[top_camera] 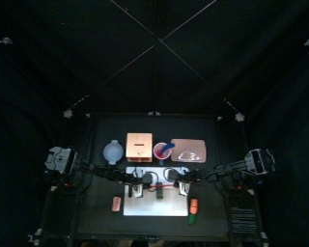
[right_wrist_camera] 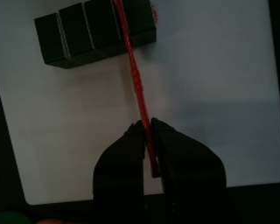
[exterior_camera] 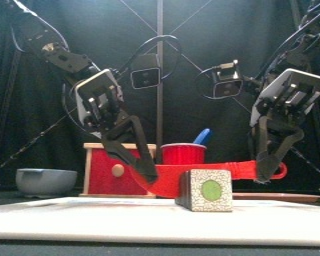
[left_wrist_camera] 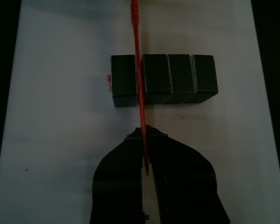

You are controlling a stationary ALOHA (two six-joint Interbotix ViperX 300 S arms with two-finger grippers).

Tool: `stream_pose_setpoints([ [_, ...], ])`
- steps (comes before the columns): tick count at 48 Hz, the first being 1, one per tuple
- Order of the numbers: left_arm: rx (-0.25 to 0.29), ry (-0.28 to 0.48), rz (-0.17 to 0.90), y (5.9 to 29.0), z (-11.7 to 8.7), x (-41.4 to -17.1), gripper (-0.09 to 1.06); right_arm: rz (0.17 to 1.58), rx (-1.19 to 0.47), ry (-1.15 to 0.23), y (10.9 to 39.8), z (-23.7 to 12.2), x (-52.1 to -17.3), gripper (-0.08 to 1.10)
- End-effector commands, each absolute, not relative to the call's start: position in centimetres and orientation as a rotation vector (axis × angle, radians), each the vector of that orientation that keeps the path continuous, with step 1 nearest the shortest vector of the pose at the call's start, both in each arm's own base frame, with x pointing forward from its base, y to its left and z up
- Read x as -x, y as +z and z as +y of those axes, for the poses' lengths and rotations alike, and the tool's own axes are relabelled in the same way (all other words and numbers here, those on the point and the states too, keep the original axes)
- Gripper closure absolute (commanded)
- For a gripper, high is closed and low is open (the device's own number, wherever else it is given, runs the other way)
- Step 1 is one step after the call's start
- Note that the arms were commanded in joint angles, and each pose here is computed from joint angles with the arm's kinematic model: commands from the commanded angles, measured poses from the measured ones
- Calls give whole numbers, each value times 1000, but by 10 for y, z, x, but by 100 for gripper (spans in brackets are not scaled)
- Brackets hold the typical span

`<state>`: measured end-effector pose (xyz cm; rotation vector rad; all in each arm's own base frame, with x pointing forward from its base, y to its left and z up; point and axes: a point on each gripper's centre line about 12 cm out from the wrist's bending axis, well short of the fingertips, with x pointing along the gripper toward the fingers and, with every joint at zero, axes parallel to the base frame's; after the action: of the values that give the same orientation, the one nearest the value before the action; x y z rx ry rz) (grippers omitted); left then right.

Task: Place sushi on board then cut the sushi with the knife then place the pieces on the plate
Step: Cut the sushi into 4 pieces

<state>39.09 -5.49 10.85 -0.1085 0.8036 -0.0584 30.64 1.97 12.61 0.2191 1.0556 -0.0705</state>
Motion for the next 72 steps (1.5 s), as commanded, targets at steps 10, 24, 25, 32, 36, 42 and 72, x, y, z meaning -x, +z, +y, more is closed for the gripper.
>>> stream_pose_setpoints([
  [10, 68, -58, 783, 115, -45, -397, 59, 1053, -235, -117, 129, 3, -303, 65],
  [24, 44, -45, 768, 121, -32, -398, 59, 1029, -235, -137, 136, -6, -305, 65],
  [25, 41, -46, 766, 121, -32, -398, 59, 1027, -237, -137, 138, -6, -305, 65],
  [32, 36, -51, 721, 139, -32, -400, 59, 1002, -233, -130, 158, -6, -308, 65],
  [36, 37, -56, 683, 154, -34, -401, 59, 984, -228, -124, 171, -5, -308, 65],
  [42, 37, -64, 637, 172, -36, -399, 59, 957, -235, -118, 183, -4, -307, 65],
  [72, 140, -106, 663, 164, -75, -397, 59, 956, -296, -55, 179, 24, -307, 65],
])
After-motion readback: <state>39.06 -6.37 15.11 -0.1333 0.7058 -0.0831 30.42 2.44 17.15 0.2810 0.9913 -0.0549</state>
